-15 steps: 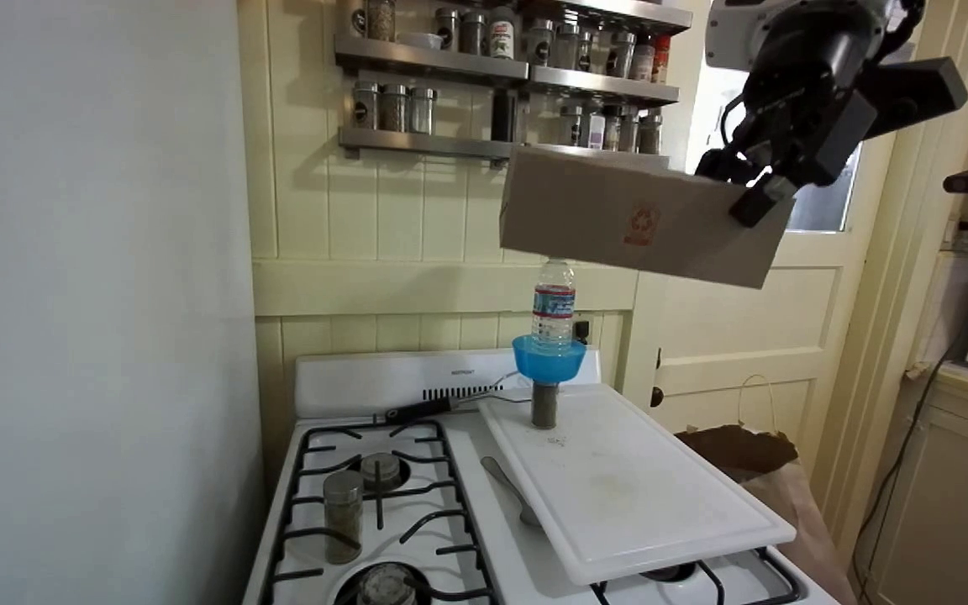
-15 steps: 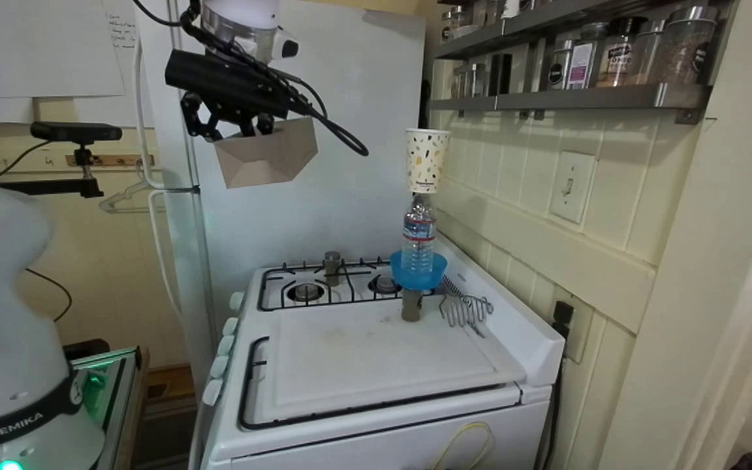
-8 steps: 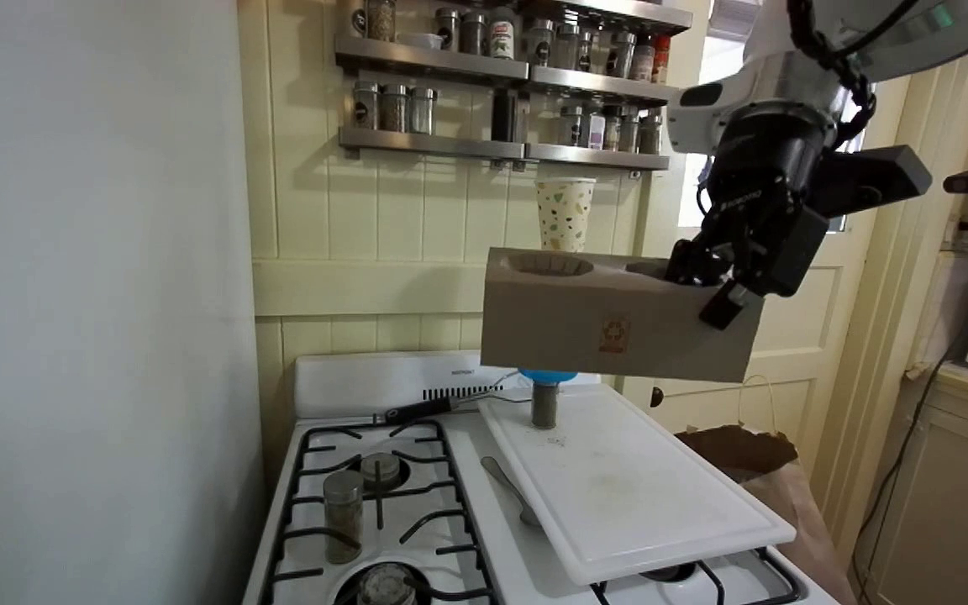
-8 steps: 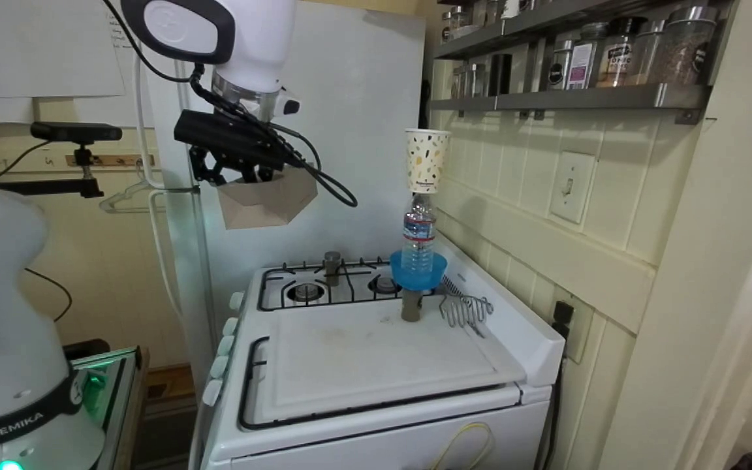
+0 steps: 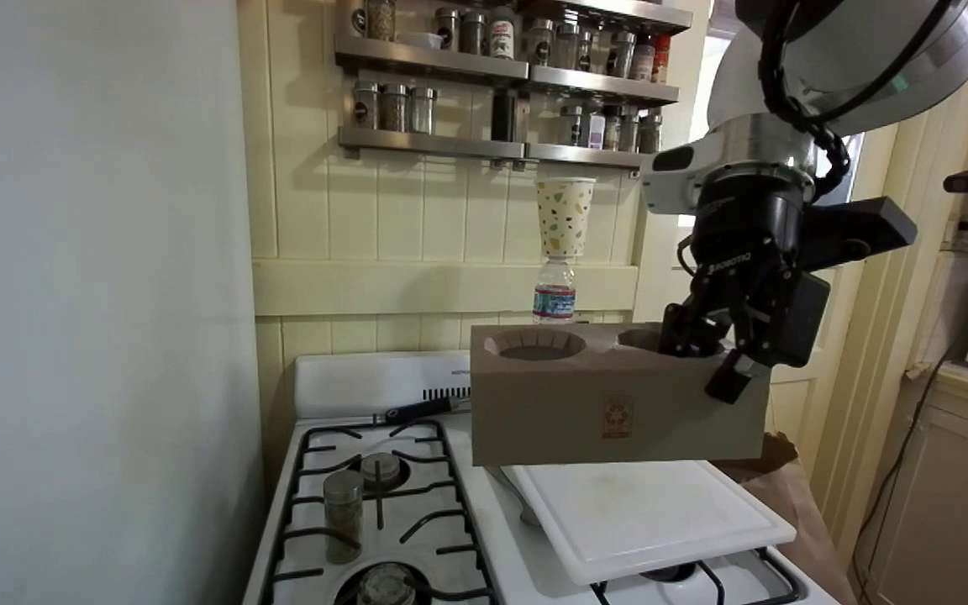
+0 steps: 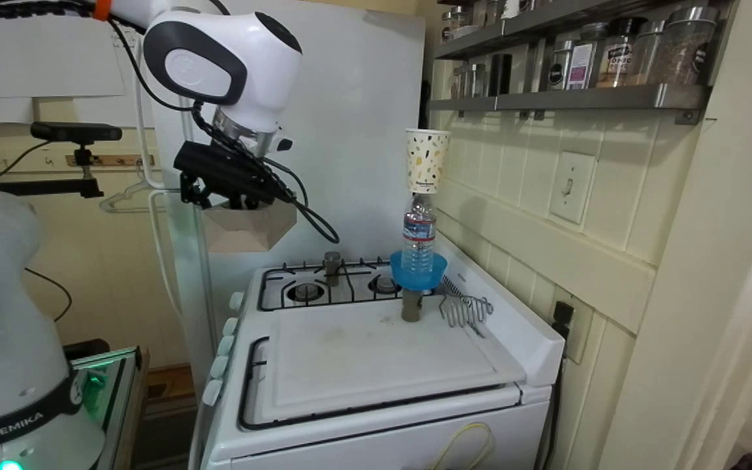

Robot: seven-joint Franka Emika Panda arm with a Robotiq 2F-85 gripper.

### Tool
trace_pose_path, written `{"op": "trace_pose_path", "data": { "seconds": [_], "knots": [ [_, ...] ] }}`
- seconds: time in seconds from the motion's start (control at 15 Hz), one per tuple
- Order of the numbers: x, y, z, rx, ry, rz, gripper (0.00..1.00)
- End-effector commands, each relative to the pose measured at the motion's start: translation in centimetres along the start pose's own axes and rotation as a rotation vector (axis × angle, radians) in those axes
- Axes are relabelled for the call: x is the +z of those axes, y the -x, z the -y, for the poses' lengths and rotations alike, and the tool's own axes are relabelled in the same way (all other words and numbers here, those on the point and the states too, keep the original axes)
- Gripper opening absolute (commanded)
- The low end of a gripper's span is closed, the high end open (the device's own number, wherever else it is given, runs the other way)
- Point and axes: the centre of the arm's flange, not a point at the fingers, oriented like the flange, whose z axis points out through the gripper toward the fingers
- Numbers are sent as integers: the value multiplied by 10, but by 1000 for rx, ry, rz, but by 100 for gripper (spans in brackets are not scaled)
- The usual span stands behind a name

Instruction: Move the box to the left

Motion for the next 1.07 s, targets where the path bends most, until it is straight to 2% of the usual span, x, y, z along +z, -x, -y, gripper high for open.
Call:
{"op": "trace_pose_path", "data": {
  "seconds": [0.0,0.27,0.4,0.67,0.87,1.0],
  "knots": [
    [0,-2,-1,23,40,-18,0],
    [24,-17,-31,86,257,-114,0],
    [43,-26,-46,97,306,-157,0],
    [77,-37,-62,99,306,-194,0],
    [97,-48,-72,96,196,-214,0],
    [110,-53,-76,103,152,-211,0]
  ]
}}
